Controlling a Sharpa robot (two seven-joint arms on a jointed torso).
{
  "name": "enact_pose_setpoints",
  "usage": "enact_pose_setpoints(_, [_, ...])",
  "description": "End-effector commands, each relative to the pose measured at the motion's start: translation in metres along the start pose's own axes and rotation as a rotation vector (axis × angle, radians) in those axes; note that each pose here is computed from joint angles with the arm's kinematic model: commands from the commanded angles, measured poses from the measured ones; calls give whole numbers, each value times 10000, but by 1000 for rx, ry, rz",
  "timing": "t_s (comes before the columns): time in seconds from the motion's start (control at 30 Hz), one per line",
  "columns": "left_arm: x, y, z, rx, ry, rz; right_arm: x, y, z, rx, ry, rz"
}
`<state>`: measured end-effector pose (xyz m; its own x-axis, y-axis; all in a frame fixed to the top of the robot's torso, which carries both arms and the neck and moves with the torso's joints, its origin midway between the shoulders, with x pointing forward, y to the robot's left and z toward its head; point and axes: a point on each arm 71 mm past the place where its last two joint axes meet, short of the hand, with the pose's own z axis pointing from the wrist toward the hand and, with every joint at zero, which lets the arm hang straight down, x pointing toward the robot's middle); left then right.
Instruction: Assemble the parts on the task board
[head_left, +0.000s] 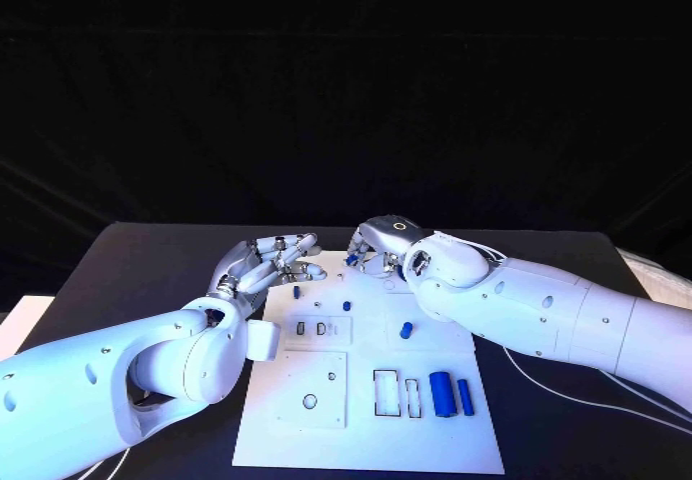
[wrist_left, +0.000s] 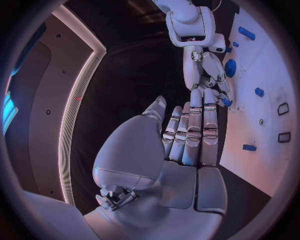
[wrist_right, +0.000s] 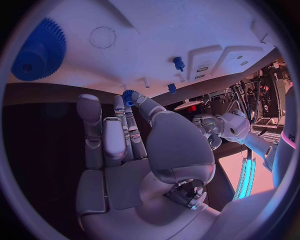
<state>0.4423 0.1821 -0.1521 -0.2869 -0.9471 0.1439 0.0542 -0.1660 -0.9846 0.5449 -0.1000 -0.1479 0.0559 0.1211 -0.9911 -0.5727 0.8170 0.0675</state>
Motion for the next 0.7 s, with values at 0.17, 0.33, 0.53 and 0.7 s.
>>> enact_pose_setpoints(0.17, [30, -11, 9, 11, 18, -11, 11, -5, 50, 14, -14, -22])
enact_pose_setpoints(0.33, [31, -11, 9, 10, 19, -11, 25, 12, 78, 6, -10, -24])
enact_pose_setpoints(0.53, [37, -11, 9, 10, 21, -12, 58, 57, 116, -2, -1, -21])
enact_pose_setpoints(0.7, [38, -11, 8, 10, 21, -12, 75, 71, 130, -1, 6, -21])
